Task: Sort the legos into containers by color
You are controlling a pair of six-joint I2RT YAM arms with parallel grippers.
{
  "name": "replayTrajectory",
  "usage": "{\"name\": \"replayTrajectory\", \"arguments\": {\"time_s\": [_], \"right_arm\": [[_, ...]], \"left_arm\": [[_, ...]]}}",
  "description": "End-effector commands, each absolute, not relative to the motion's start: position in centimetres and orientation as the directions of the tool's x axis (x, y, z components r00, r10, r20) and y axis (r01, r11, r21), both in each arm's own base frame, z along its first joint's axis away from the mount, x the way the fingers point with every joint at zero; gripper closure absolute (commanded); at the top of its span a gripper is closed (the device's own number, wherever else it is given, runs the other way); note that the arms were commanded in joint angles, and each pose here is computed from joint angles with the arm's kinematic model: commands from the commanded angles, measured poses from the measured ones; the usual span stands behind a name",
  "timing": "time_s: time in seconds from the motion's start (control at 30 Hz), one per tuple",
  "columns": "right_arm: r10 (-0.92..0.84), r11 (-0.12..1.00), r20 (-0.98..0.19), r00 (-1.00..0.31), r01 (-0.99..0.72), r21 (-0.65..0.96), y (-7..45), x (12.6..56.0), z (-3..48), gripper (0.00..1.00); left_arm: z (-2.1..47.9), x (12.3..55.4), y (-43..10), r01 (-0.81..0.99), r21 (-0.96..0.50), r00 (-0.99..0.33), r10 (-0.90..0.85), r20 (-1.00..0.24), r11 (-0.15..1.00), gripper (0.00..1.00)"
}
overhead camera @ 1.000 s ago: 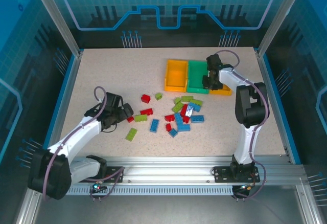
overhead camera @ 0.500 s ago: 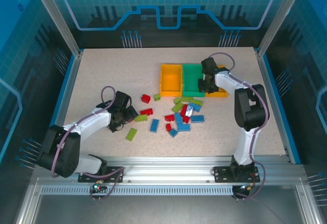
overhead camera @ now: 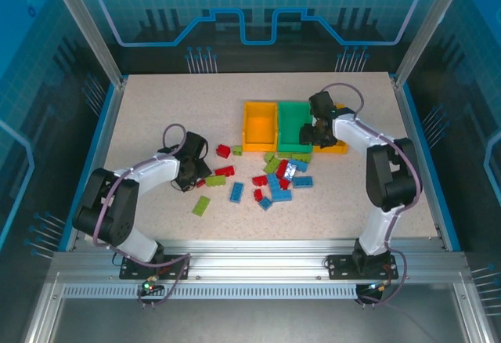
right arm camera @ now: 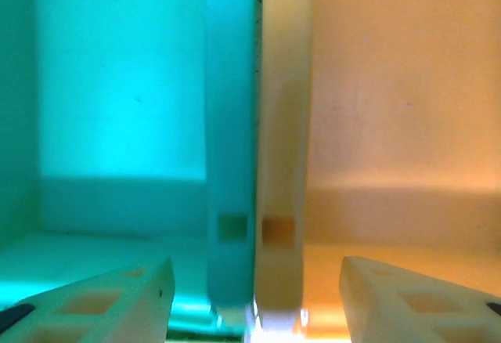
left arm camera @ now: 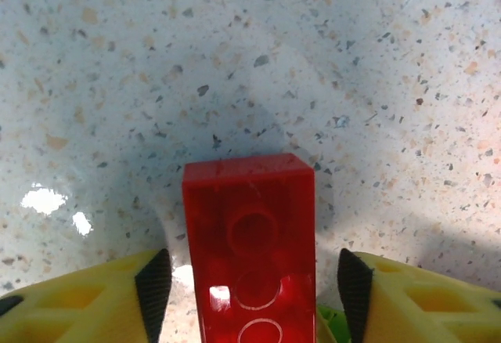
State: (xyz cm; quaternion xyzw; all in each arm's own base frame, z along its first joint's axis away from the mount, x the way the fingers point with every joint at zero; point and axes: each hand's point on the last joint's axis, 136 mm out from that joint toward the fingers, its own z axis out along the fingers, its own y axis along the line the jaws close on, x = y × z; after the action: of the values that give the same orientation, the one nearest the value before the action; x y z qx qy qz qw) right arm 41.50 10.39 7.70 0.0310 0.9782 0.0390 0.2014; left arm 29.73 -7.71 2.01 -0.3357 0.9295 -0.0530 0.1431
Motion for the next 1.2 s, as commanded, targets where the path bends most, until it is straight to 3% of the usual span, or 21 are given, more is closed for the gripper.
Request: {"name": "replayTrajectory", "arguments": {"time_s": [0.0, 0.17, 0.33, 0.5, 0.73, 1.03, 1.17], "right_arm": [[0.091, 0.990, -0.427, -0.900, 0.034, 0.140, 11.1, 40.4, 10.8, 0.35], [0.081, 0.988, -0.426, -0.901, 0.017, 0.152, 11.0, 38.8, 12.0, 0.26], [0.049, 0.984, -0.423, -0.905, -0.030, 0.178, 11.1, 36.3, 12.0, 0.17], [0.047, 0.987, -0.420, -0.906, -0.022, 0.158, 10.0, 33.6, 11.0, 0.16], [0.118, 0.977, -0.375, -0.920, 0.039, 0.211, 9.4, 30.4, 9.3, 0.15], [0.210, 0.955, -0.335, -0.918, 0.120, 0.270, 9.2, 28.9, 7.5, 0.16], [0.228, 0.950, -0.309, -0.923, 0.141, 0.278, 9.2, 28.4, 7.1, 0.16]], "left_arm": [[2.0, 30.3, -7.5, -0.619, -0.193, -0.726, -0.648, -0.229, 0.761, 0.44], [1.8, 30.1, -7.3, -0.622, -0.190, -0.725, -0.651, -0.227, 0.759, 0.50], [1.8, 30.0, -7.3, -0.614, -0.194, -0.729, -0.644, -0.231, 0.765, 0.63], [2.0, 30.0, -7.3, -0.603, -0.197, -0.737, -0.634, -0.236, 0.773, 0.72], [6.3, 31.4, -7.3, -0.552, -0.238, -0.729, -0.601, -0.327, 0.799, 0.75], [17.9, 39.3, -13.7, -0.207, -0.345, -0.745, -0.376, -0.551, 0.916, 0.74], [19.1, 42.6, -18.8, -0.037, -0.361, -0.784, -0.251, -0.568, 0.932, 0.74]]}}
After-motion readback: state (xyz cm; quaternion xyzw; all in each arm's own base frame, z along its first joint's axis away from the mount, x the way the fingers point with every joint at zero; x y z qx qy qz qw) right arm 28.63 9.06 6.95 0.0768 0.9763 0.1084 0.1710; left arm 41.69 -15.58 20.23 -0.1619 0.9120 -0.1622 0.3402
